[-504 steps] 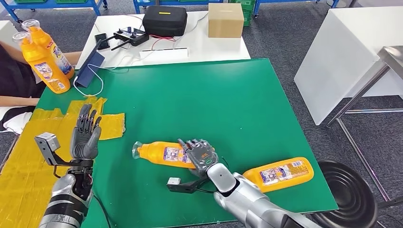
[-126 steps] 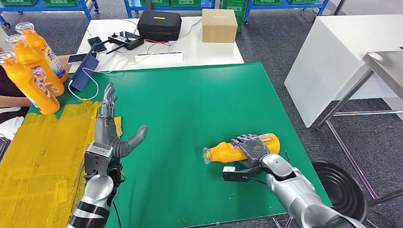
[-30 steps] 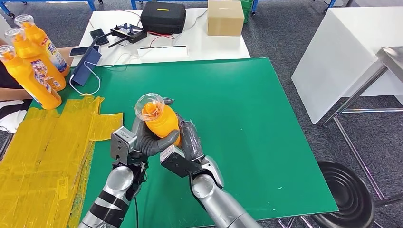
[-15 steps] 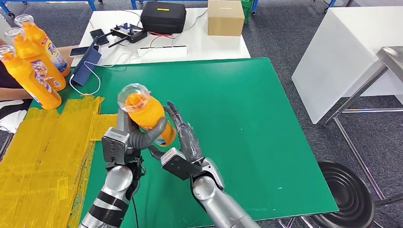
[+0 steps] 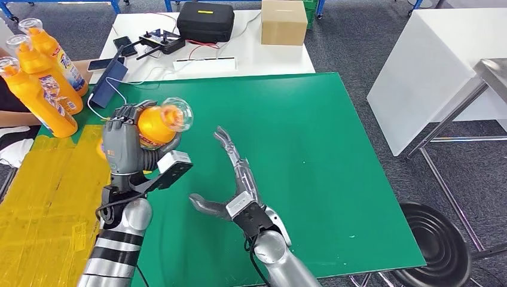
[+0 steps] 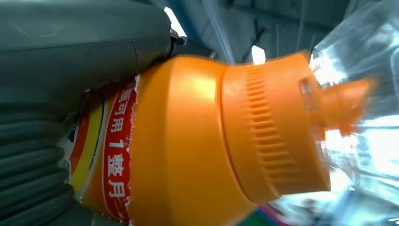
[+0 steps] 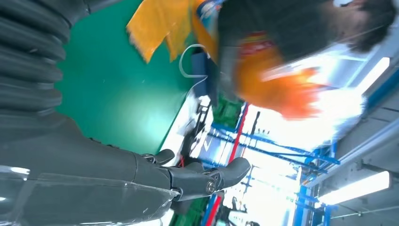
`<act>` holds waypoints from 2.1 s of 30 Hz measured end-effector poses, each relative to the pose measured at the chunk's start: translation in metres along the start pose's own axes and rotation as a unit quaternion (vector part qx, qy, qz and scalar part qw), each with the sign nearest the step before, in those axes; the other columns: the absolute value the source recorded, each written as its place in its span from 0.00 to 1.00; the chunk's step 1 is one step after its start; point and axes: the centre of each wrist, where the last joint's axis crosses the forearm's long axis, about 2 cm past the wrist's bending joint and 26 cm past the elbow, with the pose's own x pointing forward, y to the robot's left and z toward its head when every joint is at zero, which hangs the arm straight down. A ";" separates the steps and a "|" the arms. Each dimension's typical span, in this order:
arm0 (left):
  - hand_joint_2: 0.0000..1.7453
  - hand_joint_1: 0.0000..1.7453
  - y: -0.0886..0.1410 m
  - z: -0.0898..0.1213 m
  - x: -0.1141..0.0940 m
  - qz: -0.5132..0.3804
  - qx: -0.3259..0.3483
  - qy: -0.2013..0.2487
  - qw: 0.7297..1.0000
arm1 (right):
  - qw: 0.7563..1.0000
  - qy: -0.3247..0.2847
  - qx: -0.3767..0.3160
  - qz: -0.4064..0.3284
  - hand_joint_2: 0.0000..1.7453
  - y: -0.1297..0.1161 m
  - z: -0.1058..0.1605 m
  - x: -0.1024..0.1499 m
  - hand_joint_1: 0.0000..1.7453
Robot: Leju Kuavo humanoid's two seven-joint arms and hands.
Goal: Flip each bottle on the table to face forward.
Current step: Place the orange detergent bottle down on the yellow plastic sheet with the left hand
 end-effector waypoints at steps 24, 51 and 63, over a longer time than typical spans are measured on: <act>1.00 0.00 -0.052 0.122 -0.167 -0.215 -0.368 0.075 0.902 | 0.992 0.016 -0.114 -0.053 1.00 -0.079 0.034 0.016 0.00; 1.00 0.00 -0.003 0.102 -0.118 0.098 0.075 0.247 0.961 | 0.986 0.010 -0.163 0.038 1.00 -0.075 0.052 0.018 0.00; 1.00 0.00 0.018 0.119 0.027 0.575 -0.095 0.110 0.805 | 0.978 -0.037 -0.136 0.150 1.00 -0.060 0.091 0.044 0.00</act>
